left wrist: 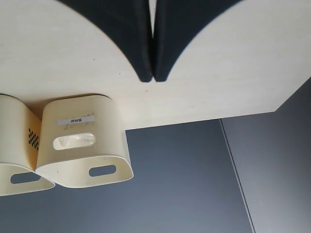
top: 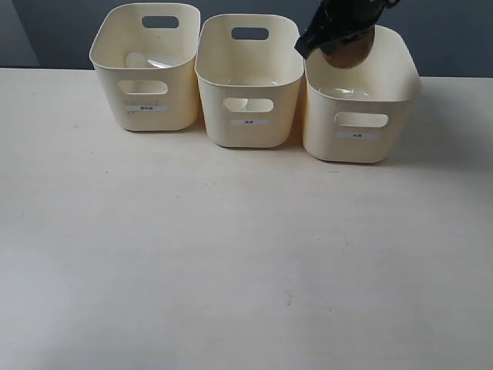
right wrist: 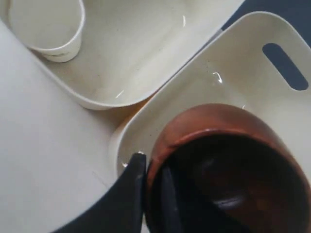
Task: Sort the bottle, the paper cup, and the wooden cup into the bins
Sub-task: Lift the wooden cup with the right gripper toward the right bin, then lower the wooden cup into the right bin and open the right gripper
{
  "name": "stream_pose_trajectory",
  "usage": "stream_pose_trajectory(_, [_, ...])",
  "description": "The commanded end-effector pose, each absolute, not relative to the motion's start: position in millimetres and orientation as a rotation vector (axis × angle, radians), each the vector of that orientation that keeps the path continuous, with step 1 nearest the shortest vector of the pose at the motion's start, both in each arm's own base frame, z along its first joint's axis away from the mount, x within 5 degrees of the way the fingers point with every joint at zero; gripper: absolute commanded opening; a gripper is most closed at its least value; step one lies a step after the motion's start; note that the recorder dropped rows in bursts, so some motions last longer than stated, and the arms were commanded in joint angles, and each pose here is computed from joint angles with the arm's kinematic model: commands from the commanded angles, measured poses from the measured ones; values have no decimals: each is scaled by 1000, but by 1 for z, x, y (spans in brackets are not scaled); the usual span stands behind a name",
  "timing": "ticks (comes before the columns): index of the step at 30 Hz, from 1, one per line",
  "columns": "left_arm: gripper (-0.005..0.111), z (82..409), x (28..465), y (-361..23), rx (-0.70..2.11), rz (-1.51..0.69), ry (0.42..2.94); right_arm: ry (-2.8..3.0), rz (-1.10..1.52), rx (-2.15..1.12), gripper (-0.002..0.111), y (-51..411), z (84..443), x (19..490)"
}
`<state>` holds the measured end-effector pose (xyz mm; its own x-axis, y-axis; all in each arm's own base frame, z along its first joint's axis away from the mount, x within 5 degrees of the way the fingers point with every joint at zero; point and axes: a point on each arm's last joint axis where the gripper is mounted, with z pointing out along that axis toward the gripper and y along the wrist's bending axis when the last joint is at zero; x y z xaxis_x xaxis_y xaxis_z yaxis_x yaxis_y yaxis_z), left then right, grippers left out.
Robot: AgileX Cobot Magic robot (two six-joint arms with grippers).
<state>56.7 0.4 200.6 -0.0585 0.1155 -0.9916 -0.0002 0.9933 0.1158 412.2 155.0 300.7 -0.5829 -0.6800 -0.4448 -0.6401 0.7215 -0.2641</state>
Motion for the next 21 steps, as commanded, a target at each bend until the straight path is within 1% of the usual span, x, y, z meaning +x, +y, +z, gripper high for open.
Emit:
stream_pose_trajectory(1, [0,201,56,0,87,94,1617,2416,-109,-909,-1,140,277,435])
stream_pose_trajectory(4, [0,201,56,0,87,94,1617,2437,-69,-854,-1,133,260,447])
stream_pose_trajectory(8, [0,201,56,0,87,94,1617,2455,27,-864,-1,130,238,456])
stream_pose_trajectory(12, [0,201,56,0,87,94,1617,2477,27,-848,-1,124,219,464])
stream_pose_trajectory(21, [0,201,56,0,87,94,1617,2492,40,-816,-1,119,202,472])
